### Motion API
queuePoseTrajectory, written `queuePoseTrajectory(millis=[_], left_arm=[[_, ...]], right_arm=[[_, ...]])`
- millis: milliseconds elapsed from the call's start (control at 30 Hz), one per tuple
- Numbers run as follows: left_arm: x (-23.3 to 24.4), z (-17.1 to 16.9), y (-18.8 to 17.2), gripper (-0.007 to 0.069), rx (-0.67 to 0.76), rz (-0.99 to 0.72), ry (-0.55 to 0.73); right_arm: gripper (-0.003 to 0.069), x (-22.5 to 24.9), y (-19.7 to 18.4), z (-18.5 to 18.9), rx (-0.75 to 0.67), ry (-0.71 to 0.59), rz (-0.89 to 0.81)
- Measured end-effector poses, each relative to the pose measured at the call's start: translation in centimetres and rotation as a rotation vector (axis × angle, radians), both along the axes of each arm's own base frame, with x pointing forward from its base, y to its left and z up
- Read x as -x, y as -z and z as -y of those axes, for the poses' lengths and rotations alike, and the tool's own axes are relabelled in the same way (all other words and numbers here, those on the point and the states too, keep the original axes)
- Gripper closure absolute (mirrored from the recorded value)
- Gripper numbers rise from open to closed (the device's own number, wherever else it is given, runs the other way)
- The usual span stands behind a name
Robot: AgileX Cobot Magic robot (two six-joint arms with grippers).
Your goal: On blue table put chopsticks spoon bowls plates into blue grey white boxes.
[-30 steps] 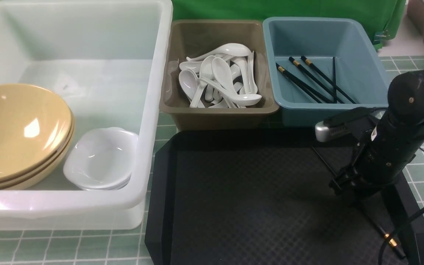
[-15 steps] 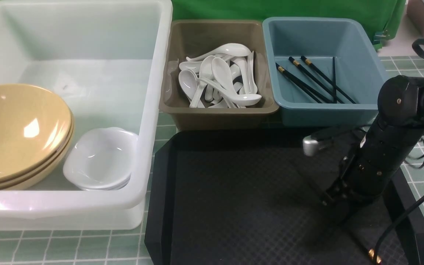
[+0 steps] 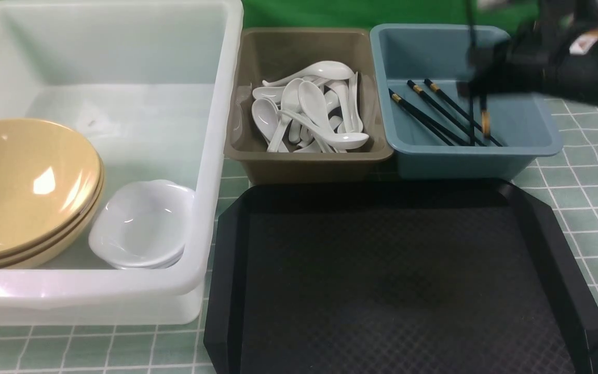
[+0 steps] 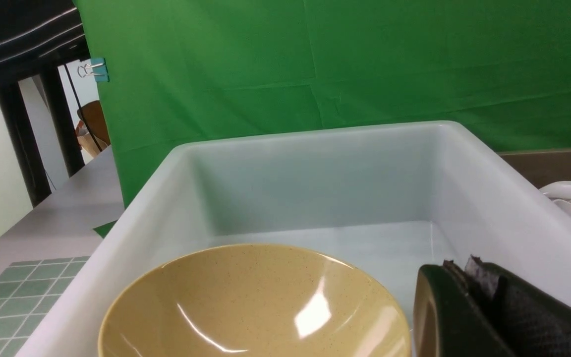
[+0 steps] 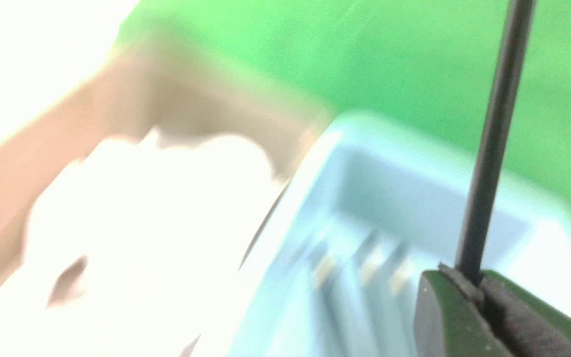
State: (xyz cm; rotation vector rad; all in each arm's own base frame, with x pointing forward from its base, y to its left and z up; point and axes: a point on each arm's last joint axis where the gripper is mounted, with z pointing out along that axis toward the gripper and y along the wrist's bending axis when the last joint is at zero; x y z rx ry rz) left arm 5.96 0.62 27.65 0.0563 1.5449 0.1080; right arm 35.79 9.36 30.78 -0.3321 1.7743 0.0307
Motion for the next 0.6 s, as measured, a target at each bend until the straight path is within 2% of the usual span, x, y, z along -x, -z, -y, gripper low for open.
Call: queuePoseTrajectory(millis=[67,167,333,400,500,567,600], left_arm=[[0.0,0.0,0.0,0.062,-0.001,0.0,0.0],[0.0,0.0,0.0,0.062,-0.002,0.0,0.0],[0.0,0.0,0.0,0.062,-0.003,-0.004,-0.004],[0.0,-0.1,0.1,0.062,-0.003,-0.013,-0.011],[0.0,-0.1,0.2,0.062,-0.002,-0.017,-0.014],[0.0,-0.1,0.2,0.062,-0.002,-0.018,-0.015],[0.0,-0.1,0.2,0.062,-0.002,-0.018,-0.015]], right_arm=[[0.0582,-1.0,0.6,0.1,-0.004,0.035,0.054],[0.058,-3.8,4.5,0.0,0.011,0.104,0.106],[0.051,-6.1,11.6,-0.8,0.035,0.095,-0.087],[0.0431,-6.3,12.9,-1.2,0.019,0.077,-0.181],[0.0334,-6.0,11.5,-1.5,0.005,0.044,-0.231],[0.0314,-5.0,8.7,-1.5,-0.01,0.01,-0.245],[0.0317,-3.9,6.0,-1.4,-0.021,-0.012,-0.225]])
